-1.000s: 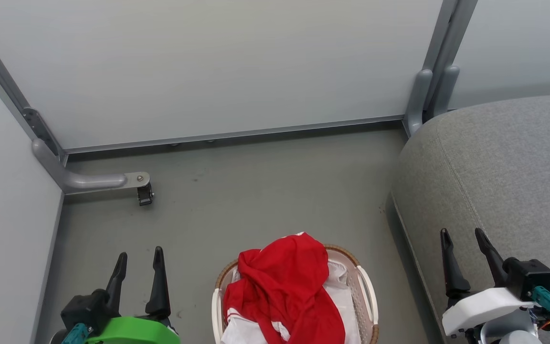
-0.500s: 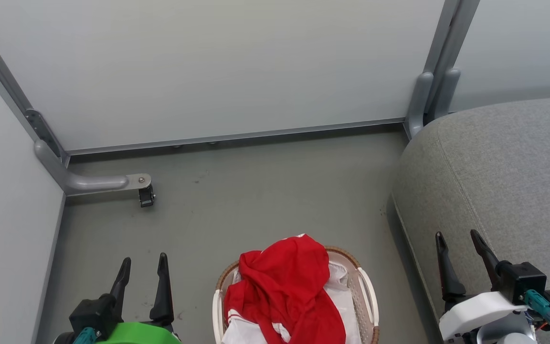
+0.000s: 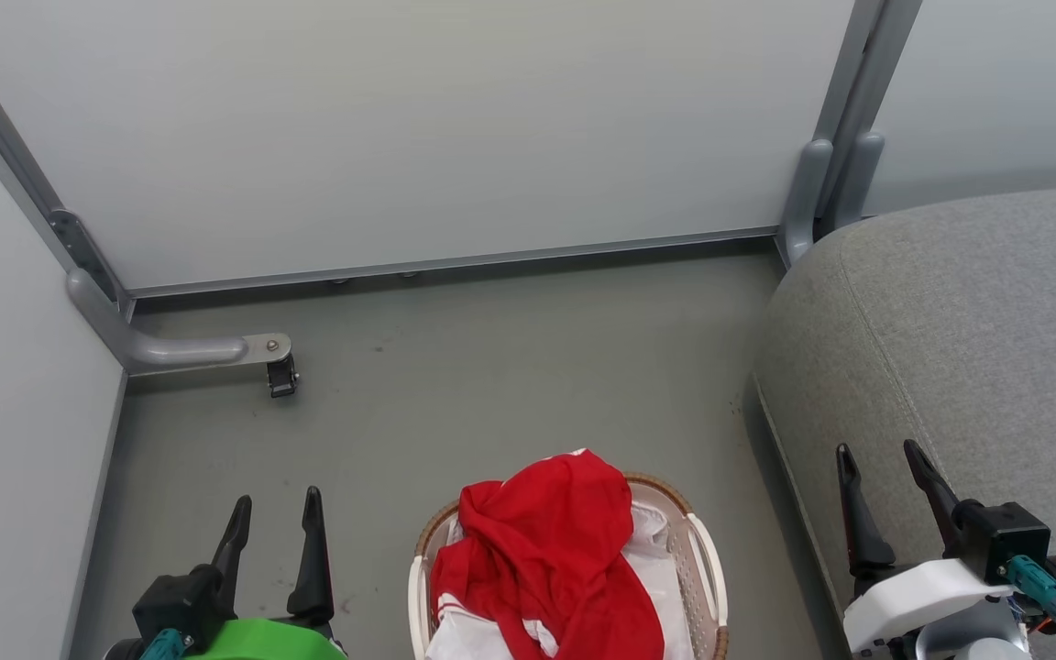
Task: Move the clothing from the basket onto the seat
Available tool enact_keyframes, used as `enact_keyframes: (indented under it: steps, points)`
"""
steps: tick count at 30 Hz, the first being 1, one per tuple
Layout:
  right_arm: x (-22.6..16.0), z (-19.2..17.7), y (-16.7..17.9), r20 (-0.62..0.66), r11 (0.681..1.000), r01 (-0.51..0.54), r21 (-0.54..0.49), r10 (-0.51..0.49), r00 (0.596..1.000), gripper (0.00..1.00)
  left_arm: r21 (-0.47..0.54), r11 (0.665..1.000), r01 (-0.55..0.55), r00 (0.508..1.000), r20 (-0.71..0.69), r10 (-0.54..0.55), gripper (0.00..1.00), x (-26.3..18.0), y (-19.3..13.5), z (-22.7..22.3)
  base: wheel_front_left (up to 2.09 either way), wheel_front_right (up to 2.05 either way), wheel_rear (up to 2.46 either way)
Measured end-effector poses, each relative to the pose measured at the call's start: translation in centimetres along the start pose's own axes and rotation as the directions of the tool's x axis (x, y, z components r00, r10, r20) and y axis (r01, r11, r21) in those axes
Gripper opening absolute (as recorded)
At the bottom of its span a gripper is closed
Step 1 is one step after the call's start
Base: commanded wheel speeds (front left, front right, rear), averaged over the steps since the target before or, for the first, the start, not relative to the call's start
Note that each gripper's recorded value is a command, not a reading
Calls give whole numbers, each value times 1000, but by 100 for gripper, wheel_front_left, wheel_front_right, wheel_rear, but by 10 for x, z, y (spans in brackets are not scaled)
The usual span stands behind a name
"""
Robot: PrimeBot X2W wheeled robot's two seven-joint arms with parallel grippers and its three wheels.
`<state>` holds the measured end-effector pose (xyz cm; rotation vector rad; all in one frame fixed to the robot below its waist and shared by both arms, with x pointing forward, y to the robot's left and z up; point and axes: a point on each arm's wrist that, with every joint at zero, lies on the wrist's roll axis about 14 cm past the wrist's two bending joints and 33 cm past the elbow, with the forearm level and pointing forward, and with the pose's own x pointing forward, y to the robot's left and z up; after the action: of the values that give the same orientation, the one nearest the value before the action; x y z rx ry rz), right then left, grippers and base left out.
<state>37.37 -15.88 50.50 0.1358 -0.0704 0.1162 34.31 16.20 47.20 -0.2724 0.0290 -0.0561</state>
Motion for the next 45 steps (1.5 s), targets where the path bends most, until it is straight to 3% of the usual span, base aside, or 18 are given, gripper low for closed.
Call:
enact_keyframes:
  steps: [7,14,21,25,29,39,45]
  points:
    - [1,0,-1,1,1000,3,1,-3,1000,100,1,1000,17,1000,-11,-17,100,1,-5,-3,0,0,0]
    - [9,1,-10,9,1000,26,-5,-26,1000,100,63,991,122,992,-36,-119,100,19,-32,-9,0,0,0]
    - [47,13,-33,63,997,78,-26,-76,995,100,156,925,347,935,-130,-329,100,63,-90,-33,0,0,0]
    - [71,16,-45,91,993,105,-49,-100,991,100,174,849,499,857,-247,-453,100,78,-126,-69,0,0,0]
    - [94,14,-53,116,990,116,-80,-107,988,100,168,787,594,779,-364,-511,100,90,-140,-110,0,0,0]
    - [137,-6,-57,154,989,95,-117,-76,985,100,67,680,730,553,-642,-531,100,83,-133,-225,0,0,0]
    - [148,-39,-64,112,989,93,-113,-80,990,100,-7,642,767,416,-757,-505,100,70,-122,-283,0,0,0]
